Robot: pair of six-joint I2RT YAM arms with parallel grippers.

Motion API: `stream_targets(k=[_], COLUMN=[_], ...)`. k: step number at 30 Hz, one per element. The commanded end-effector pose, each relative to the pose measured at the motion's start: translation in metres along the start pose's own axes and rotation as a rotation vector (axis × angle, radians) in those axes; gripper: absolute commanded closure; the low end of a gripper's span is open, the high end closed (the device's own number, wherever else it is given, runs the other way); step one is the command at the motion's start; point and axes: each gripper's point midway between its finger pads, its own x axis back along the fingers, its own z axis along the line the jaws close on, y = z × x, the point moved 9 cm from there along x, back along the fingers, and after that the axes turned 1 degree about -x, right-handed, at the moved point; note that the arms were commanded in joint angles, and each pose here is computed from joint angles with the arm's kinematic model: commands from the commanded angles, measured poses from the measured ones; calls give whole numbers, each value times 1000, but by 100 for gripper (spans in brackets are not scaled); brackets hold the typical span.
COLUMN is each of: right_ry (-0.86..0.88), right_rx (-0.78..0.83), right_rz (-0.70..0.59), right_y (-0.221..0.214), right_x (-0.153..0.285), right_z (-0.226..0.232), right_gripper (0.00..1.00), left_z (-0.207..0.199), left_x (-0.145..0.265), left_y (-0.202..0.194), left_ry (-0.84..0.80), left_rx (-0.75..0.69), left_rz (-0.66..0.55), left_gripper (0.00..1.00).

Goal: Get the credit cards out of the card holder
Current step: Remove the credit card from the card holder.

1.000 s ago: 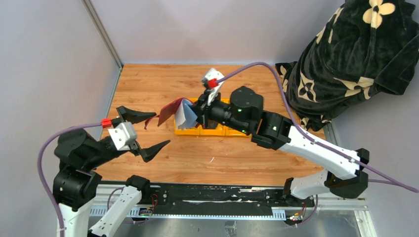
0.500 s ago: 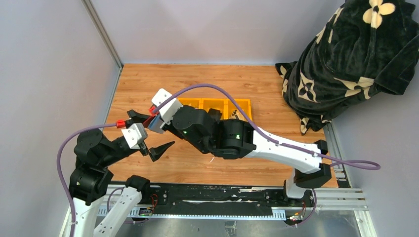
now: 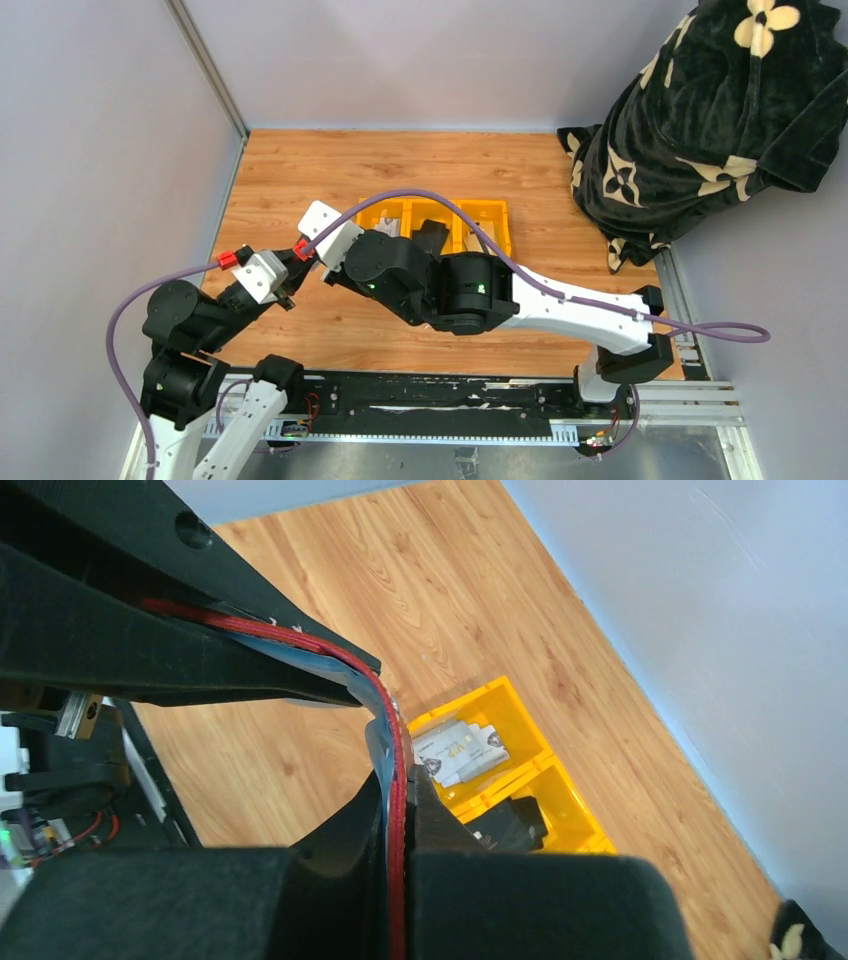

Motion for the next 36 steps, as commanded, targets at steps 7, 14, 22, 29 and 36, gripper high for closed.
stream_targets(k=[7, 14, 22, 29, 36], right_ry=[222, 465, 561, 651, 669], right_rx=[-139, -383, -404, -410, -476], right_rz=[-73, -360, -462, -509, -523], right_y=[-9, -52, -62, -61, -68], right_x=[20, 39, 58, 72, 78], right_z=[-10, -49, -62, -60, -61], right_gripper=[66, 57, 63, 62, 75], left_z=[-5, -15, -26, -31, -32], left_x=[9, -4, -15, -12, -11], left_y=[25, 37, 47, 46, 54], left_ry=[-116, -355, -560, -613, -652], left_rx=[-26, 239, 481, 509, 524], left_rz=[-2, 155, 196, 195, 177], left_gripper=[100, 100, 100, 100, 100])
